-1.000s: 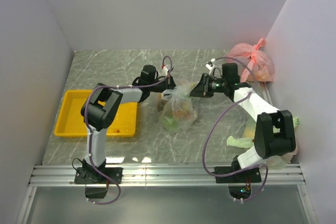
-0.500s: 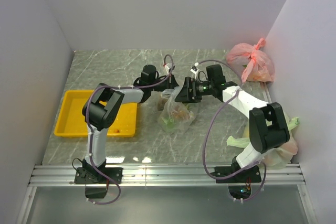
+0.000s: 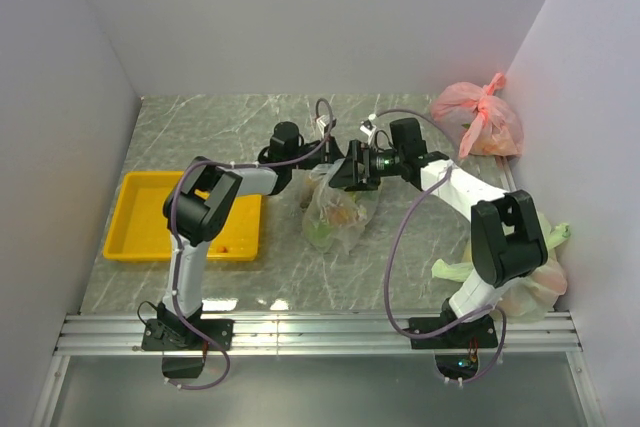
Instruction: Place the fake fruits into the plastic bag and tie a complex knot
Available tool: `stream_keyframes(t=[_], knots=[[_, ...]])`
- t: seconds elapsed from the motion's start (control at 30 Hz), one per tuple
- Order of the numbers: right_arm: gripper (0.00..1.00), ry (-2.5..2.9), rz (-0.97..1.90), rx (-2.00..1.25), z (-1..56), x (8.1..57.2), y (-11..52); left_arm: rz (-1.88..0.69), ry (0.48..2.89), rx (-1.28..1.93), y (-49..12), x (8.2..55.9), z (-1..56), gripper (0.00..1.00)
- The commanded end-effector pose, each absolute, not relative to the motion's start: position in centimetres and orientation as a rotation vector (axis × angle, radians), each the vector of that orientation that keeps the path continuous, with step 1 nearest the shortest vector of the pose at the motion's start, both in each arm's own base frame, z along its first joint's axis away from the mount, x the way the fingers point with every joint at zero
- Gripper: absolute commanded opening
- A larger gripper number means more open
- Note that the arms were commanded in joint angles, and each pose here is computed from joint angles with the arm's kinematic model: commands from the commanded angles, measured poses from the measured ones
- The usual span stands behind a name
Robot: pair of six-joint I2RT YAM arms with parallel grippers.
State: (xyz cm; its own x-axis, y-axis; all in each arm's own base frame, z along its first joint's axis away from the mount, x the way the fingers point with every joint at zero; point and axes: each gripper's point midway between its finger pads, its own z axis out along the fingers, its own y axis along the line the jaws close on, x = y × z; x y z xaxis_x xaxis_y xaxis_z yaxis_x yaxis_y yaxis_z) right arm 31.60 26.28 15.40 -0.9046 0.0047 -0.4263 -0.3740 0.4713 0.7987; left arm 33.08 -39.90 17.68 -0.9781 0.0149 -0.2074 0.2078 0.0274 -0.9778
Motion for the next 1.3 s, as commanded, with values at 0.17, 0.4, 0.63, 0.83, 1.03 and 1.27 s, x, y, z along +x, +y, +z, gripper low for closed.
stream_keyframes(t=[0.17,0.4,0.63,0.83,1.03,1.27], knots=[[0.90,2.278,1.461,-0.456,17.4,31.3,28.6,-2.133,2.015,0.408,-41.1,32.6,20.6,0.00],[0.91,2.311,1.384,-0.551,18.2,30.7,26.6,-2.130,2.025,0.427,-40.4,32.3,20.3,0.00],[0.92,2.372,1.310,-0.577,19.2,29.2,22.9,-2.125,2.017,0.417,-39.9,32.3,20.8,0.00],[0.89,2.353,1.384,-0.510,20.4,28.7,21.3,-2.133,2.012,0.415,-39.8,32.3,20.8,0.00],[0.71,2.322,1.410,-0.380,20.6,30.5,19.7,-2.138,2.008,0.417,-39.8,32.2,20.9,0.00],[0.57,2.312,1.385,-0.329,19.3,32.7,20.6,-2.143,1.999,0.413,-40.0,32.4,20.9,0.00]])
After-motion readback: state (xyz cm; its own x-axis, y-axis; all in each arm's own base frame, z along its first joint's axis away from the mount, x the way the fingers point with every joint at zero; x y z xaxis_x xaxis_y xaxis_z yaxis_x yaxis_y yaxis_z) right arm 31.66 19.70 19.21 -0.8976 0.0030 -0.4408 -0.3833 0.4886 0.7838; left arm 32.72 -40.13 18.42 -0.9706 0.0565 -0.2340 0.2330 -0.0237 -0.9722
